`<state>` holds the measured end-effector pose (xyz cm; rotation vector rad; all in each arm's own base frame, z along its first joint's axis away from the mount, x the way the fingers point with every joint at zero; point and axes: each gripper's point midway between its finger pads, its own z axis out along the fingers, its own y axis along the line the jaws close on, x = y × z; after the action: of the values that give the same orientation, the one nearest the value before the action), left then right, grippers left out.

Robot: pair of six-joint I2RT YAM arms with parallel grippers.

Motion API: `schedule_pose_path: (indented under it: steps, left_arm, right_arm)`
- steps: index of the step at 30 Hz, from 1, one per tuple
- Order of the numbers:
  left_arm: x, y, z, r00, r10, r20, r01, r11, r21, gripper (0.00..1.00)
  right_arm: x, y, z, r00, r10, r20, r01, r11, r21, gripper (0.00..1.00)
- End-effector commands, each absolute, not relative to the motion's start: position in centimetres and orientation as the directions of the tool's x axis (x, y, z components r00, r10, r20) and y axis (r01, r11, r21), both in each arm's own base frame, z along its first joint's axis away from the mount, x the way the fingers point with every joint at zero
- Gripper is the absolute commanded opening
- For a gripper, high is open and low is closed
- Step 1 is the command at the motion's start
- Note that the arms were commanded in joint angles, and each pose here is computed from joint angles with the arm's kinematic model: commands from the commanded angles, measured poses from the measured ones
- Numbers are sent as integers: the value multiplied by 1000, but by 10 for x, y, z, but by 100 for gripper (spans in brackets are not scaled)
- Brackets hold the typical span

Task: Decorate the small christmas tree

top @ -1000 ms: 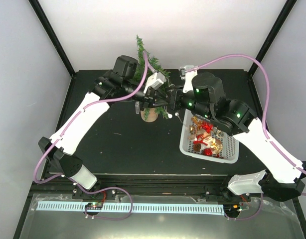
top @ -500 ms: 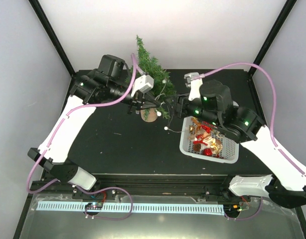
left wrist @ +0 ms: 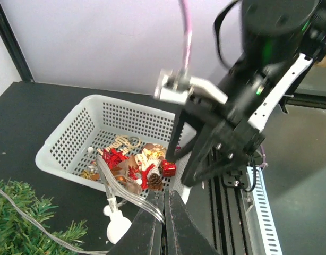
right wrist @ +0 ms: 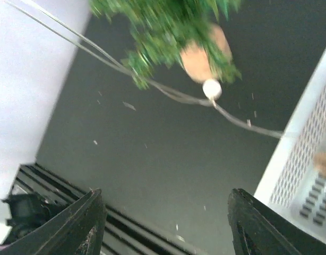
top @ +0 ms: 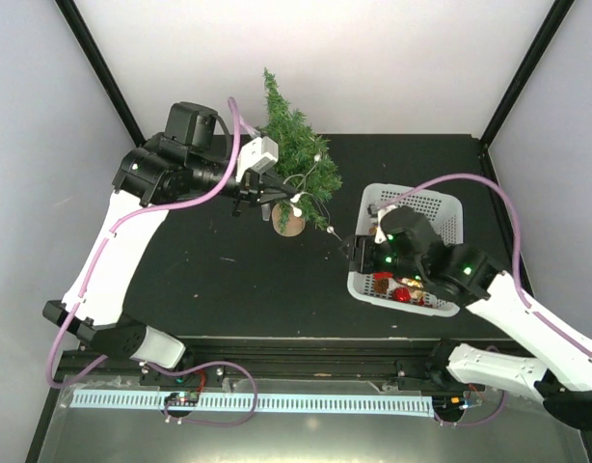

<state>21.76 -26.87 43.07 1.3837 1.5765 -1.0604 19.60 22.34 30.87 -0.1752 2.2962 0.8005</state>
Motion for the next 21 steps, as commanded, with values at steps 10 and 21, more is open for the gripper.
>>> schedule_pose_path:
  steps: [10, 21]
  left_arm:
    - [210, -256, 458, -27, 319, -947, 996, 89, 1, 2]
    - [214, -254, 460, -21, 315, -949, 995, 102, 12, 2]
  right_arm:
    - [207, 187, 250, -794, -10, -608, -197, 950, 242, 65]
    - [221, 181, 221, -796, -176, -580, -235, 972, 28, 65]
